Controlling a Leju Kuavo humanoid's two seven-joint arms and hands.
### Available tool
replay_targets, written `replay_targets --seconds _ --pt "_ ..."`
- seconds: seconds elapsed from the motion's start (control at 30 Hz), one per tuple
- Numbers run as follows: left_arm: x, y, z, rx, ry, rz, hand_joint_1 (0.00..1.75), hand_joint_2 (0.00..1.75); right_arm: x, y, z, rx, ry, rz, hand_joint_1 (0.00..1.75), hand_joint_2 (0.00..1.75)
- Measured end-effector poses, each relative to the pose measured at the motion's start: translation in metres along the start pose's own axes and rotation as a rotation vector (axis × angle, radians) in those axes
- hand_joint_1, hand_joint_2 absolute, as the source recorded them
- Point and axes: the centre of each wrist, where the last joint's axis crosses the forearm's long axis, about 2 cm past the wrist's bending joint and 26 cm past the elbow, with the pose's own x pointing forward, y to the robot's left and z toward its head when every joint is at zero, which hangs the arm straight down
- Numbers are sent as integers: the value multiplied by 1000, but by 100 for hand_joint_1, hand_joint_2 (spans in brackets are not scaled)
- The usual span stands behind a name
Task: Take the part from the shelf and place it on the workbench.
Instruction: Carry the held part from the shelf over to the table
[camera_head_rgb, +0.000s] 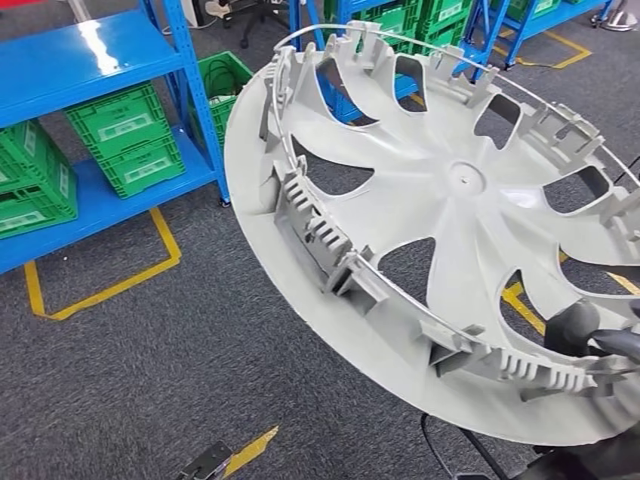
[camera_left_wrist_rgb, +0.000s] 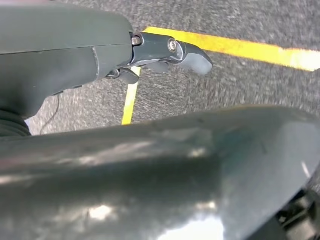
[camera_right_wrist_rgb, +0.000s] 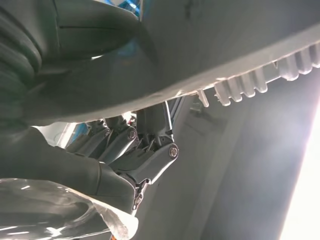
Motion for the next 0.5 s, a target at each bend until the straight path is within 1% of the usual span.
replay_targets --seconds 0.5 --pt "0 -1 0 -3 0 -2 0 0 3 1 -1 0 8 -13 175 175"
